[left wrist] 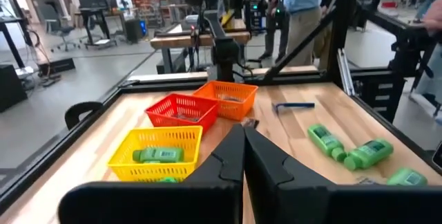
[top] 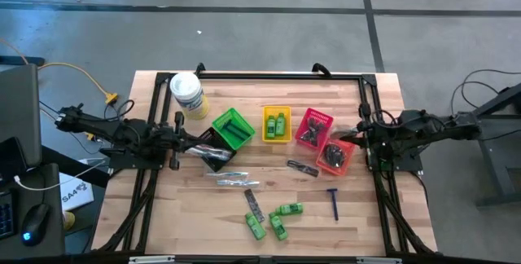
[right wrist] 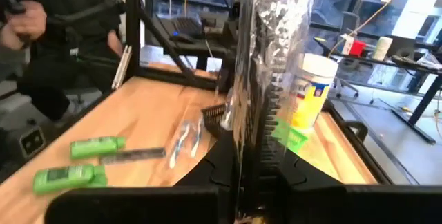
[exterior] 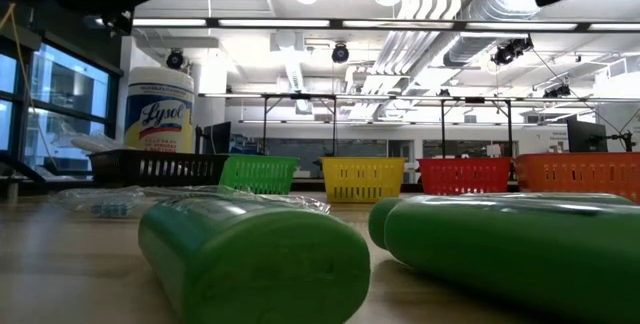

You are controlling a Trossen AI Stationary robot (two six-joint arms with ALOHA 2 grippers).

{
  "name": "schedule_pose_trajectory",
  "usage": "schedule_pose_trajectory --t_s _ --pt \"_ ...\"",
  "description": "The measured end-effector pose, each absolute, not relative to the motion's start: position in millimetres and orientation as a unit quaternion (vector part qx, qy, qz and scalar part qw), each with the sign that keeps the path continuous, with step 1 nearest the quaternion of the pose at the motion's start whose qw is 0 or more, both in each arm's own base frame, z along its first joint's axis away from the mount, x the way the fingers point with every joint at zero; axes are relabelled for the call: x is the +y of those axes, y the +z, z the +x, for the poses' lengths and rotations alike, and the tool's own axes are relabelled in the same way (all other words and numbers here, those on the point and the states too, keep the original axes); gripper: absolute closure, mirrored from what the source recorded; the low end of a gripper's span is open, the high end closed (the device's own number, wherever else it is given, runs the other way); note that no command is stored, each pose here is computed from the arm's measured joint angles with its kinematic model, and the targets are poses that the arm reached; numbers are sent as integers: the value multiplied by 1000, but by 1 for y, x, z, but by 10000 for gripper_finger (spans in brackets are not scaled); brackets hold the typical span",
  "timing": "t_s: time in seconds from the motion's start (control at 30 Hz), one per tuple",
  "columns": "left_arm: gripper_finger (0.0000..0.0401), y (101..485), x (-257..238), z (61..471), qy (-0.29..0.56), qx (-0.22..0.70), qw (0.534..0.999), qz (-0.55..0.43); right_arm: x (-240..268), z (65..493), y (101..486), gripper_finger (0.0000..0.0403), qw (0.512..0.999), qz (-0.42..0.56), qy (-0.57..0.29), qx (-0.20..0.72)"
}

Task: Pick & Place Travel size toiletries
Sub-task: Put the black hair brush into the red bin

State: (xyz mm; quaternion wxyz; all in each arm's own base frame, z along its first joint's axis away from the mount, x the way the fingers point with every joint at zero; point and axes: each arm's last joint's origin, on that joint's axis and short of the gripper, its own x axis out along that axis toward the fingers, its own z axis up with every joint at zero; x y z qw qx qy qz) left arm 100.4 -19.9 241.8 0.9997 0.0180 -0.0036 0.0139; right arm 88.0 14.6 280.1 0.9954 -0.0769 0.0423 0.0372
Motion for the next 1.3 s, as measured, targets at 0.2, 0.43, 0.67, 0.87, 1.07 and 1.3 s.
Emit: schedule_pose_trajectory --t_s 0.2,0.43,0.67,0.87,1.07,1.3 --pt "401 226 -19 97 14 6 1000 10 12 66 271 378 995 -78 58 18" --pt "401 215 -19 98 14 20 1000 10 10 54 263 377 995 -60 61 -46" --pt "401 207 -19 100 24 31 999 -2 14 72 233 376 995 -73 50 -34" --pt "401 206 -19 100 24 31 999 -6 17 79 218 376 995 -76 60 -34" --pt "401 205 -19 99 26 35 999 -4 17 82 212 376 995 -72 59 -30" --pt "401 205 -19 99 28 40 999 -3 18 87 199 375 995 -76 53 -38"
